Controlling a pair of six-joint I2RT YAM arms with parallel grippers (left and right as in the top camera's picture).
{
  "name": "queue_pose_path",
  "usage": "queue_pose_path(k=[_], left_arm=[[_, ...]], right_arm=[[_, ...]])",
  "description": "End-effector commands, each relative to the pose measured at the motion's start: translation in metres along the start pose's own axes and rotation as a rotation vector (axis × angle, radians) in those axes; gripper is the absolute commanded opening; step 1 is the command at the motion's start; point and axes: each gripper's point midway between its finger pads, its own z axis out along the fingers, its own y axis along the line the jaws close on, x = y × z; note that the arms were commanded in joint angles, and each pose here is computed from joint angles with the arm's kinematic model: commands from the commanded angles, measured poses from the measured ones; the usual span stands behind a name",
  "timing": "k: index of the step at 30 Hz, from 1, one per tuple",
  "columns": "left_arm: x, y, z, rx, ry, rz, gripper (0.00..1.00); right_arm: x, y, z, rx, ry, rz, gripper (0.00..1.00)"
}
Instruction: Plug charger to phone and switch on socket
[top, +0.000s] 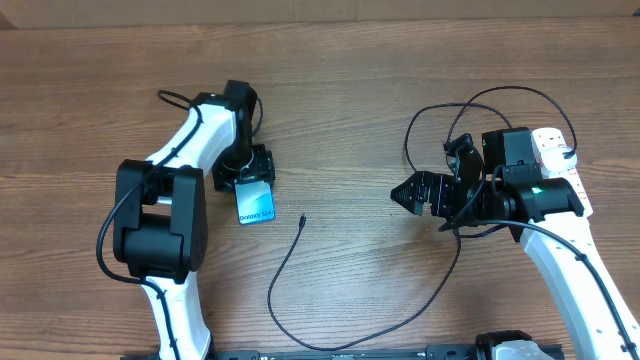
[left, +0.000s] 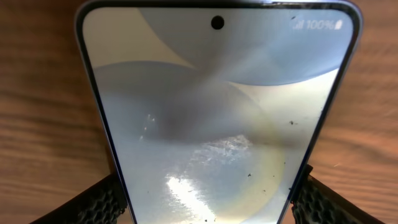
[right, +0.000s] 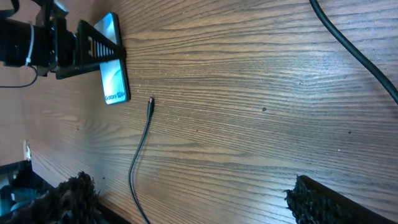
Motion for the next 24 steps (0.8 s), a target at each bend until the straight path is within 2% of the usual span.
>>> queue_pose_path(k=[1,4,5,10,17,24], left_arm=[[-0.002,-0.021,0.019,0.167,0.072,-0.062,0.75],[-0.001,-0.025,0.018,0.196,0.083,-0.063,0.84],[0.001,-0.022,0.018,0.172,0.087,-0.063,0.9],[0.008,-0.01,0.021,0.074,0.091,-0.05,0.99],[0.011,-0.016,0.022,0.052,0.089,-0.057,0.99],[0.015,-0.009,0.023,-0.055,0.069,-0.061,0.98]], right_arm=[[-0.004,0.004,-0.003,-0.003,-0.014,0.012,1.0],[-0.004,0.004,-0.003,-0.003,-0.013,0.012,1.0],[-0.004,0.004,-0.003,-0.002,-0.013,0.012,1.0],[-0.003,0.004,-0.002,-0.002,-0.01,0.014,1.0],[-0.001,0.003,-0.002,0.001,-0.003,0.018,1.0],[0.001,0.002,-0.002,0.004,0.006,0.024,1.0]])
